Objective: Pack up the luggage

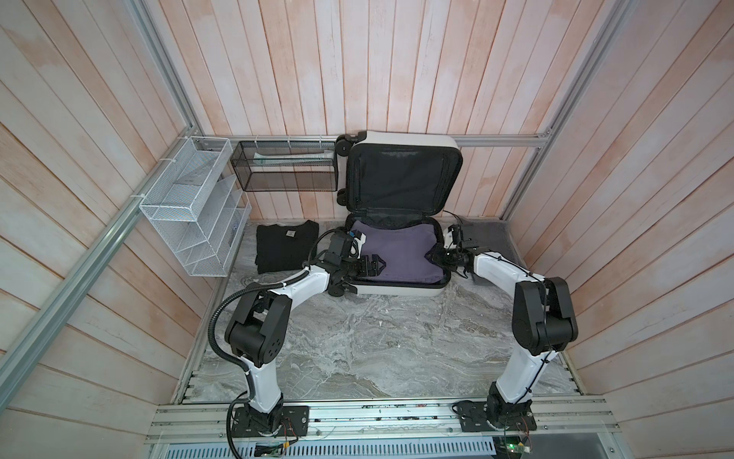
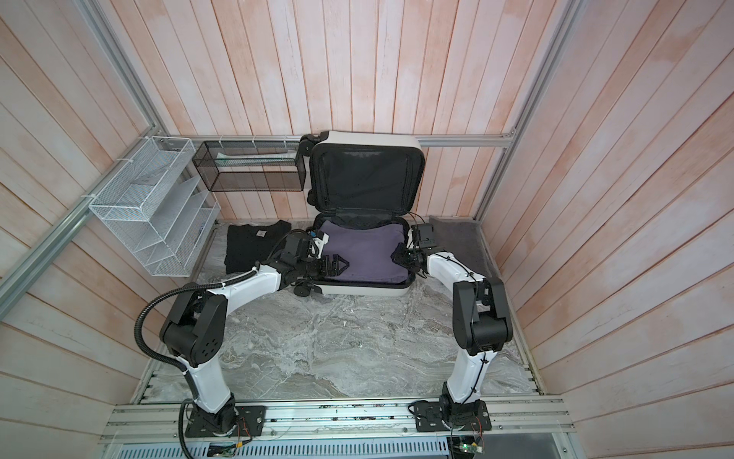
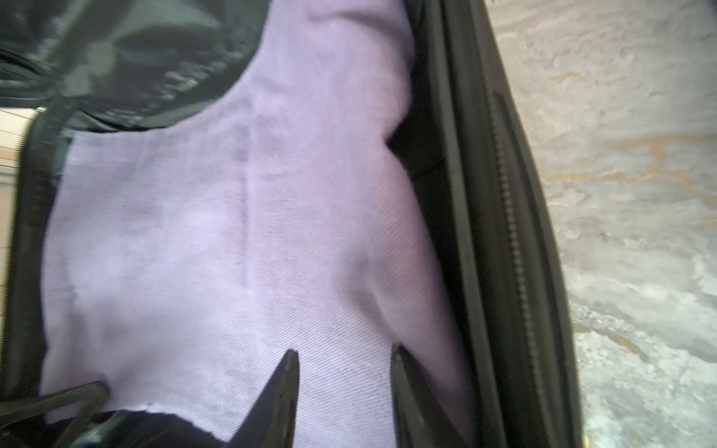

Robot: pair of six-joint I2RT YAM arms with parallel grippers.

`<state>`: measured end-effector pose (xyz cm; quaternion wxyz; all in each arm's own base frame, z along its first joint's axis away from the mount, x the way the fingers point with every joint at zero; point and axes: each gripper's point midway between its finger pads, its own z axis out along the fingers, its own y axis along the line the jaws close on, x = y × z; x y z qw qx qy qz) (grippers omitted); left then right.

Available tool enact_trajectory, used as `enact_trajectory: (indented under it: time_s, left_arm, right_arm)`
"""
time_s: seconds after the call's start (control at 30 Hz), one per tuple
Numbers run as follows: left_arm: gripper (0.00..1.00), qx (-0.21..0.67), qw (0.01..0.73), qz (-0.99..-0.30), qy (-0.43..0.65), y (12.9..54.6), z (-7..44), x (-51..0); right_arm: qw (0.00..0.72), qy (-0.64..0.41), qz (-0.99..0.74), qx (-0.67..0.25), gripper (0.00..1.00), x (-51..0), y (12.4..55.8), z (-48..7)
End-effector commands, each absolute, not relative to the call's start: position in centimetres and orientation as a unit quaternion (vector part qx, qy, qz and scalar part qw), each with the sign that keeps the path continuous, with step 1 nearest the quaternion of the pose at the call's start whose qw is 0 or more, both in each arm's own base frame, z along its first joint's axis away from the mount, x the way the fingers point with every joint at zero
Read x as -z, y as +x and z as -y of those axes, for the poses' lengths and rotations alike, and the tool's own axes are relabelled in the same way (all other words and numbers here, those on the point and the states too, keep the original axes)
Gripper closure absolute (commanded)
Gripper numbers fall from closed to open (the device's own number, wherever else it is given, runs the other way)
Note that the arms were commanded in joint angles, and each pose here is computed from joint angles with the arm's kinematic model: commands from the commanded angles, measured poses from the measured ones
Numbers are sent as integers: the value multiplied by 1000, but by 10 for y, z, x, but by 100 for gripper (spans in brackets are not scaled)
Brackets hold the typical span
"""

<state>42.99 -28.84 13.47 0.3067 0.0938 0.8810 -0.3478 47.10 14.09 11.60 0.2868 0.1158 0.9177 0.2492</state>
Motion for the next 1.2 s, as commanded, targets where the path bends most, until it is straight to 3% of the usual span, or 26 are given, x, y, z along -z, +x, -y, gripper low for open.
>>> enact_trajectory:
  time_s: [0.0,0.2,0.43,0.7,0.8,1.17]
  left_arm:
    - [0,340,313,-882,86,429,284,-147]
    - [0,355,345,-863,100,436,290,-194]
    - [0,345,404,-842,93,441,274,-256]
    - [0,322,448,-834,-34,442,177,-286]
    - [0,288,453,-841,-67,444,141,-284]
    - [0,166,382,-901,-121,503,61,-183]
  right_arm:
    - [297,104,-909,-272,59,-131,467,-147]
    - [287,102,-908,-287,51,-126,459,-150]
    - [316,89,-891,-313,40,-161,463,-153]
    - [370,61,-859,-348,24,-225,474,-160]
    - [379,61,-852,-357,2,-239,477,-162]
    - [371,40,-844,-385,2,-250,457,-180]
